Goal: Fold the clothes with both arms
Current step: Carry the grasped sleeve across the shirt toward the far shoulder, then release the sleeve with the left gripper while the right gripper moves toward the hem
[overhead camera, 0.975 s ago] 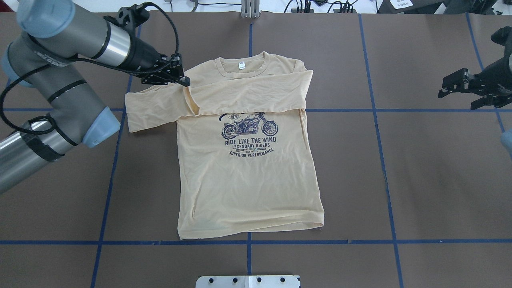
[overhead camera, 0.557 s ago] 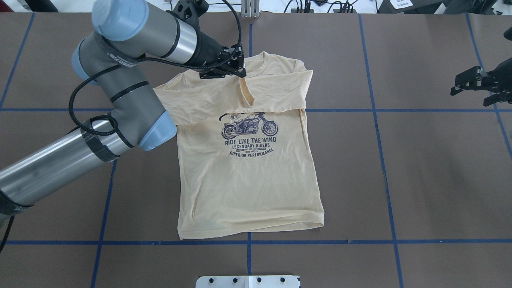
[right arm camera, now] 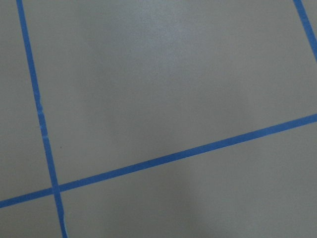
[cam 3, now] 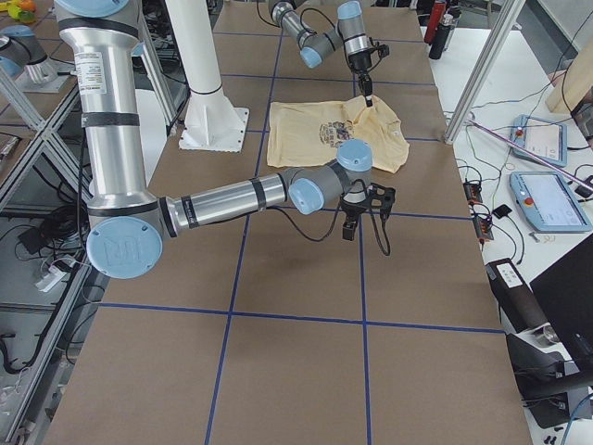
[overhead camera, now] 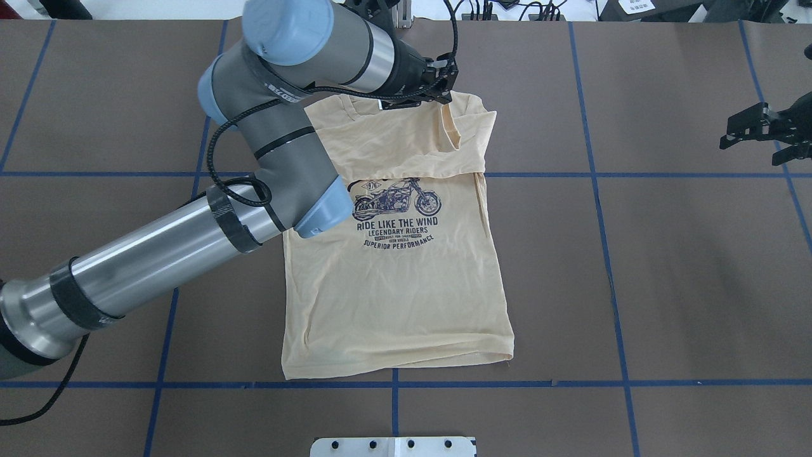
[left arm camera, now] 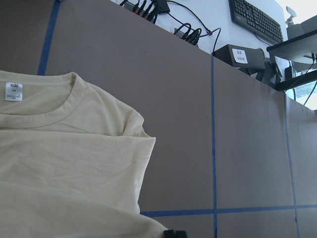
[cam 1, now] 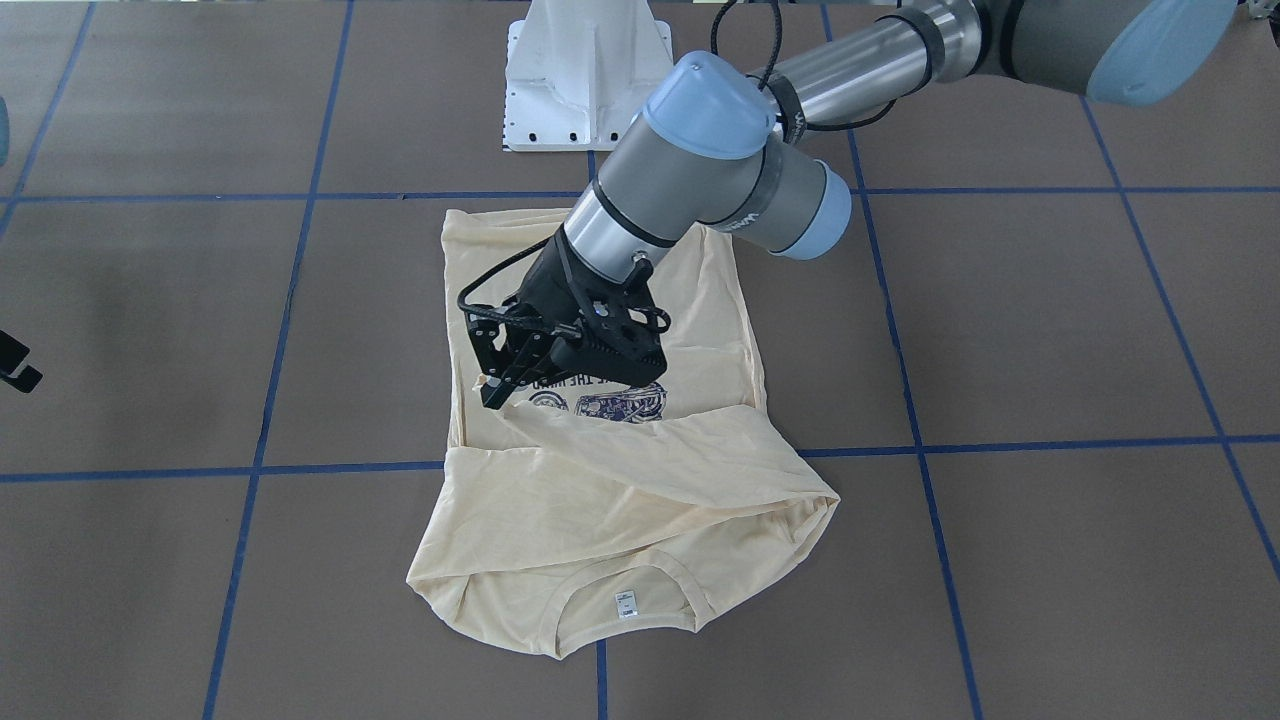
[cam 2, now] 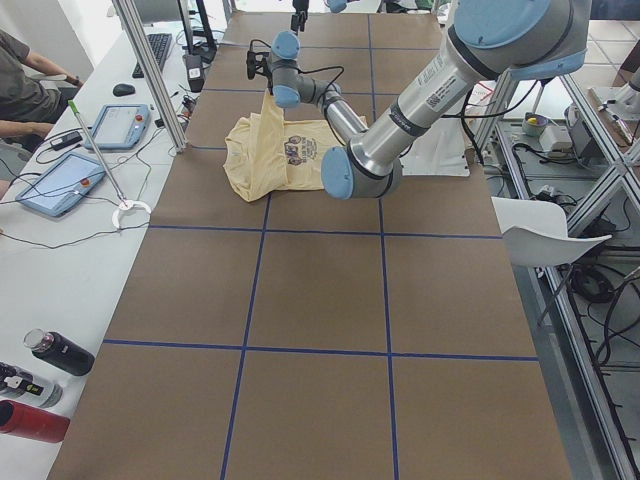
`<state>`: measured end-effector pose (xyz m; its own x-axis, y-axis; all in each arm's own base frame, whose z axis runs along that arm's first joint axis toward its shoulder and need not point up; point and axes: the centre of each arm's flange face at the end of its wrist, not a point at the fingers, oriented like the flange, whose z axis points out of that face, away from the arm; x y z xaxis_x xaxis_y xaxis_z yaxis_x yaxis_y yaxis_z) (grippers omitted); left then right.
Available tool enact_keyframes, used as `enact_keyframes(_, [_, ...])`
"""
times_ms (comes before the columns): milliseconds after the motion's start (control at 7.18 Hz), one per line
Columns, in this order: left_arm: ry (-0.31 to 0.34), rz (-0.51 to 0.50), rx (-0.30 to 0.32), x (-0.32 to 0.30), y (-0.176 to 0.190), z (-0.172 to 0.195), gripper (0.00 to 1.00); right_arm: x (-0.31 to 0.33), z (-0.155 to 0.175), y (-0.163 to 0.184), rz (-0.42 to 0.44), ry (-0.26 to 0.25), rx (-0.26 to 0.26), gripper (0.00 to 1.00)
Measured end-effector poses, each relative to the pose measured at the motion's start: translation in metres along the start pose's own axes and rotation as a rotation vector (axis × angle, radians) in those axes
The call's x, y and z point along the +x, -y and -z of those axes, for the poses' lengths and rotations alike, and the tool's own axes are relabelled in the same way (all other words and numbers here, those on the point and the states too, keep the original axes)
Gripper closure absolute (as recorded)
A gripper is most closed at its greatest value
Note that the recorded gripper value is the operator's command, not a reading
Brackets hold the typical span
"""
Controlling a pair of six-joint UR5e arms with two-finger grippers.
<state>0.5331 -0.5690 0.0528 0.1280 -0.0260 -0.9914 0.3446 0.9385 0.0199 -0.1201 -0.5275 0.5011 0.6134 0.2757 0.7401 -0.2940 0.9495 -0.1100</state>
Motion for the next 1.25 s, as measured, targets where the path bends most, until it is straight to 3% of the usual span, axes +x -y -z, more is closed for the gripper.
enact_keyframes(418, [0.015,-0.002,0.035,0.003,-0.014,-0.026,1.0,0.0,0.0,0.0,0.0,-0.001,0.001,0.01])
enact_keyframes(557, [0.01,-0.004,0.05,0.001,-0.018,-0.032,0.56,0.0,0.0,0.0,0.0,-0.001,0.001,0.01])
enact_keyframes(696, [0.002,-0.005,0.062,-0.003,-0.019,-0.037,0.22,0.001,-0.001,0.0,0.0,-0.001,0.0,0.01])
enact_keyframes(835, [-0.011,-0.005,0.076,-0.006,-0.017,-0.041,0.13,0.001,0.0,-0.001,-0.002,0.0,0.0,0.01])
enact_keyframes(1114, [-0.026,0.003,0.095,-0.01,-0.014,-0.043,0.13,-0.003,0.003,-0.003,-0.028,0.011,-0.002,0.0])
enact_keyframes(1253, [-0.036,0.004,0.095,-0.014,-0.014,-0.037,0.14,-0.012,0.005,-0.009,-0.082,0.029,-0.011,0.0])
